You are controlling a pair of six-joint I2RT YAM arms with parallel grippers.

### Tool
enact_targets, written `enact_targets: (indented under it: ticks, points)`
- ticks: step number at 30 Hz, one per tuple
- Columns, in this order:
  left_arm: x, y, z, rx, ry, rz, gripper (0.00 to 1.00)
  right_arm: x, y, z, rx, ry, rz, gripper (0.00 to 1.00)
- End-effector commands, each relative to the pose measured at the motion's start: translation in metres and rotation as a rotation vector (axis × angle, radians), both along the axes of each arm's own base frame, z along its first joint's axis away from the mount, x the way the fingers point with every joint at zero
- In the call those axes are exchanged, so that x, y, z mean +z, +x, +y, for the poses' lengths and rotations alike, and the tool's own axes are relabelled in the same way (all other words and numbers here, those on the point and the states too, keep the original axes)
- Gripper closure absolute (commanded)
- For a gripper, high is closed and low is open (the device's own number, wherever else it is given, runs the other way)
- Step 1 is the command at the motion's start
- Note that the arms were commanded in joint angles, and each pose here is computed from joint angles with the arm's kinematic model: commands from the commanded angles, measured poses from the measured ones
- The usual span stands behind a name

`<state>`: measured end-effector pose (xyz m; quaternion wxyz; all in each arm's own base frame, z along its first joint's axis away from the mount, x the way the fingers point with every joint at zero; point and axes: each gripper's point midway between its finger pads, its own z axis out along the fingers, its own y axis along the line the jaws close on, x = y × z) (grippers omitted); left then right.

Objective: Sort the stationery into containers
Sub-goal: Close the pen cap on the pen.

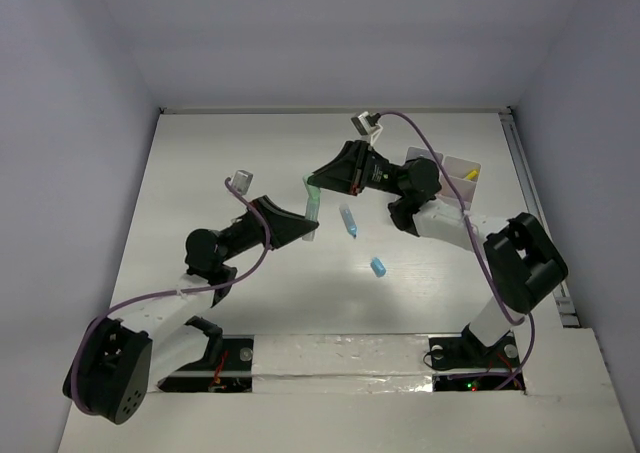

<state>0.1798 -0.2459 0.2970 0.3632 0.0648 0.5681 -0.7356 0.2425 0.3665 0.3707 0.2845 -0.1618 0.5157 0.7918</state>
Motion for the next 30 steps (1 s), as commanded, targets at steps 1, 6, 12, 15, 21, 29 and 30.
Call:
enact_targets:
  ticks: [1,6,12,15,21,29,30]
  points:
    - [0.045,-0.018,0.016,0.043,-0.138,-0.232,1.0,0.065,-0.066,-0.038,0.017,0.282,-0.415,0.97]
    - [0.055,-0.013,0.02,0.125,-0.112,-0.299,1.0,0.064,-0.064,-0.039,-0.017,0.303,-0.379,0.97]
    - [0.059,-0.002,0.025,0.237,-0.074,-0.339,1.0,0.06,-0.057,-0.043,-0.077,0.328,-0.299,0.98]
    - [0.062,-0.001,0.027,0.248,-0.081,-0.346,1.0,0.055,-0.057,-0.04,-0.083,0.324,-0.286,0.98]
    - [0.062,0.002,0.027,0.259,-0.086,-0.342,1.0,0.041,-0.064,-0.029,-0.064,0.288,-0.273,0.97]
    - [0.065,0.0,0.026,0.242,-0.084,-0.331,1.0,0.025,-0.07,-0.012,-0.09,0.142,-0.329,0.99]
    - [0.065,-0.001,0.026,0.241,-0.081,-0.33,1.0,0.018,-0.072,-0.008,-0.08,0.091,-0.313,0.99]
